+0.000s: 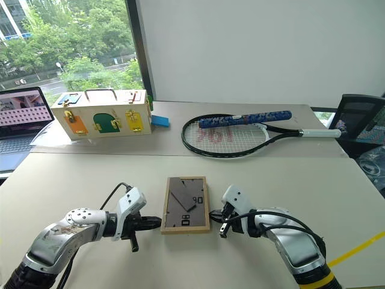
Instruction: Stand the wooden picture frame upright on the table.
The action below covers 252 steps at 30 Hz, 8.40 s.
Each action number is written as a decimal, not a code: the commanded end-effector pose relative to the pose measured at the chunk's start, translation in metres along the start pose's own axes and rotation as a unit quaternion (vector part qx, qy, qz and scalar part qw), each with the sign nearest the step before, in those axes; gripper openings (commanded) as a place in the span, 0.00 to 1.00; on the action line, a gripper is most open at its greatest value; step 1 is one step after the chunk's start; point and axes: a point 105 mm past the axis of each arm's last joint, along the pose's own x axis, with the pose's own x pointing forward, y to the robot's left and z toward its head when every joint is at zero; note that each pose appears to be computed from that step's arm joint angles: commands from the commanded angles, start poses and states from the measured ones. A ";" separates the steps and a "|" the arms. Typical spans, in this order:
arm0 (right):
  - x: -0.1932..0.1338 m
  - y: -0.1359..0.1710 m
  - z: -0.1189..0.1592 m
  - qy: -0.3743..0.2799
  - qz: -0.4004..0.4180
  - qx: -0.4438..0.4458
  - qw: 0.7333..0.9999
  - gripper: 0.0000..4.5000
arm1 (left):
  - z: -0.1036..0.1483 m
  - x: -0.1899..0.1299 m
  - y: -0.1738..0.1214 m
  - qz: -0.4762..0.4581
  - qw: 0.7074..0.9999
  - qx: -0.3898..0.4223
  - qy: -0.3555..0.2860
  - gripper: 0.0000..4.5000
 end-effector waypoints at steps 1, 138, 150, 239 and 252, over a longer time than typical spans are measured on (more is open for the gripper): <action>0.003 0.016 0.001 -0.003 0.031 0.005 1.000 0.00 | -0.010 0.000 -0.001 -0.001 1.000 -0.012 0.015 0.01; -0.077 -0.084 0.070 -0.085 -0.099 -0.197 0.972 0.62 | 0.073 0.001 0.031 -0.207 0.880 -0.418 -0.089 0.25; -0.044 -0.069 0.047 -0.075 -0.133 -0.581 0.800 0.98 | 0.072 0.008 0.035 -0.222 0.872 -0.433 -0.050 0.25; 0.015 -0.014 0.052 -0.110 0.191 0.076 0.973 0.26 | 0.059 -0.047 0.100 0.283 0.916 0.091 -0.270 1.00; 0.026 0.004 0.027 -0.096 0.204 0.111 0.968 0.26 | 0.063 -0.052 0.103 0.279 0.917 0.101 -0.268 1.00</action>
